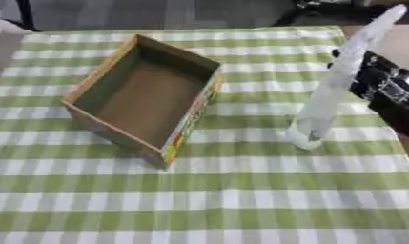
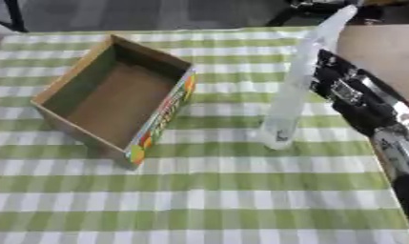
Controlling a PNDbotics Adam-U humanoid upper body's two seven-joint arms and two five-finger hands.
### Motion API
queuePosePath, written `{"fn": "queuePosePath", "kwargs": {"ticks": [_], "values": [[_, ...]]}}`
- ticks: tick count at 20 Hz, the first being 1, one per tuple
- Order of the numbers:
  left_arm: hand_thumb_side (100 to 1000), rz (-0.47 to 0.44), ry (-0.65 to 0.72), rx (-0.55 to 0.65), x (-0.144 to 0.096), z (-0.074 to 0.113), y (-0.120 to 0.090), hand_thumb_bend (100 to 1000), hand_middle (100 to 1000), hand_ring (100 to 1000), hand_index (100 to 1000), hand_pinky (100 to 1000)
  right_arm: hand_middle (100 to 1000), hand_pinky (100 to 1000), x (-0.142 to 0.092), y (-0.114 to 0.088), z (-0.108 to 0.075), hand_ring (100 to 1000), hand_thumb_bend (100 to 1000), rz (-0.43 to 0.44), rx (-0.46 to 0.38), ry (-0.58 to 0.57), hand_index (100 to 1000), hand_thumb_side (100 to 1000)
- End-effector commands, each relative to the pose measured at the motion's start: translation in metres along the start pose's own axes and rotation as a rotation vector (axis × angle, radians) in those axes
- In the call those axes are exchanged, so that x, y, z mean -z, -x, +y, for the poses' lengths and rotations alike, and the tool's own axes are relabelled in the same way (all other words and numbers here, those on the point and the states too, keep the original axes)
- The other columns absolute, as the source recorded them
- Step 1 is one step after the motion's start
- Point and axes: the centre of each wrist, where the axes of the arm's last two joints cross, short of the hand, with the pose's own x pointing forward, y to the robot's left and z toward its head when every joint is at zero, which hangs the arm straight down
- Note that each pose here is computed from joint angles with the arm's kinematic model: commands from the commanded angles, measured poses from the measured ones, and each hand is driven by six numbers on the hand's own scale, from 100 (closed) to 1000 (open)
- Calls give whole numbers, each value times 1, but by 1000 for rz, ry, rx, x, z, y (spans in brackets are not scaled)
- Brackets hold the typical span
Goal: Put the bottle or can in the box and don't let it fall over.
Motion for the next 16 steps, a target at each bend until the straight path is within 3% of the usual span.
{"fn": "queuePosePath", "kwargs": {"ticks": [1, 16], "values": [[846, -19, 13, 10, 2, 1, -5, 122, 928, 763, 851, 900, 1000, 933, 4, -9, -4, 1000, 100, 1, -50, -13, 1000, 587], [848, -14, 16, 6, 1, 0, -4, 123, 929, 763, 851, 901, 1000, 936, 10, -10, 0, 1000, 100, 8, -66, -26, 1000, 584]]}}
